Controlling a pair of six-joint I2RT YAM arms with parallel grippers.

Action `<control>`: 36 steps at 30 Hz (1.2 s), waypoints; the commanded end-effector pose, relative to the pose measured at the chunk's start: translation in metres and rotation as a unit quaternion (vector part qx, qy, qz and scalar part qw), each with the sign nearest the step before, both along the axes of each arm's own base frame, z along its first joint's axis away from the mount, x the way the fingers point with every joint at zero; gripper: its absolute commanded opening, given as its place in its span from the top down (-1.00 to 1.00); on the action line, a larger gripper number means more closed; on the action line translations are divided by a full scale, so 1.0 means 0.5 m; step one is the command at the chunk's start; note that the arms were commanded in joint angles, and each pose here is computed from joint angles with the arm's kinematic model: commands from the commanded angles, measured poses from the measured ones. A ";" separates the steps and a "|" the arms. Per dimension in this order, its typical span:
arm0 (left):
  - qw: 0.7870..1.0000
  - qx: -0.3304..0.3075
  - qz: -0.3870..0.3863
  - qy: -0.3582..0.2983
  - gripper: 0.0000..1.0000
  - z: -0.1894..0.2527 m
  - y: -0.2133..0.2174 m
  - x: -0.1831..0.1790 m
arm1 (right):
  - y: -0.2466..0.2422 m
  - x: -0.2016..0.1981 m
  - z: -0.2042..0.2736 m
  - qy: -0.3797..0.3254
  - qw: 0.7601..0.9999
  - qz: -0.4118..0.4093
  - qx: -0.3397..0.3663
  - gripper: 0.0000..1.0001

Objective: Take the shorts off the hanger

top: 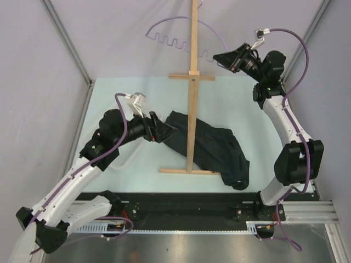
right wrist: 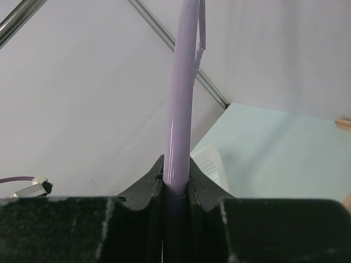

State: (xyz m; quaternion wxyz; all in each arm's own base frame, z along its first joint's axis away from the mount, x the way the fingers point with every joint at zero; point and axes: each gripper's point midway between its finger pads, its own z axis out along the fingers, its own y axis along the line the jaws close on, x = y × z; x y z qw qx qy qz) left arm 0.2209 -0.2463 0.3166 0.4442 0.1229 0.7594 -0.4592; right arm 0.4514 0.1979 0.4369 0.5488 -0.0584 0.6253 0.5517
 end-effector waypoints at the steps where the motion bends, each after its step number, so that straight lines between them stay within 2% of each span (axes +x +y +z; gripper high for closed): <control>1: 1.000 -0.010 -0.001 -0.027 -0.88 0.040 -0.003 0.002 | -0.017 -0.016 0.094 -0.068 0.997 -0.034 0.003 1.00; 3: 1.000 -0.008 -0.001 -0.029 -0.88 0.040 -0.003 0.003 | -0.026 -0.012 0.089 -0.053 0.997 -0.052 -0.002 1.00; 7: 1.000 -0.008 -0.002 -0.029 -0.88 0.039 -0.003 0.002 | -0.043 -0.020 0.105 -0.067 0.994 -0.082 -0.011 1.00; 15: 1.000 -0.008 0.001 -0.030 -0.88 0.038 0.000 0.001 | -0.027 -0.045 0.148 -0.096 0.993 -0.069 -0.010 1.00; 29: 0.999 -0.011 -0.002 -0.034 -0.88 0.043 0.001 -0.003 | 0.004 -0.049 0.149 -0.100 0.994 -0.042 -0.012 1.00; 36: 0.999 -0.012 -0.002 -0.036 -0.88 0.046 0.002 -0.005 | -0.027 -0.045 0.159 -0.093 0.990 -0.100 -0.024 1.00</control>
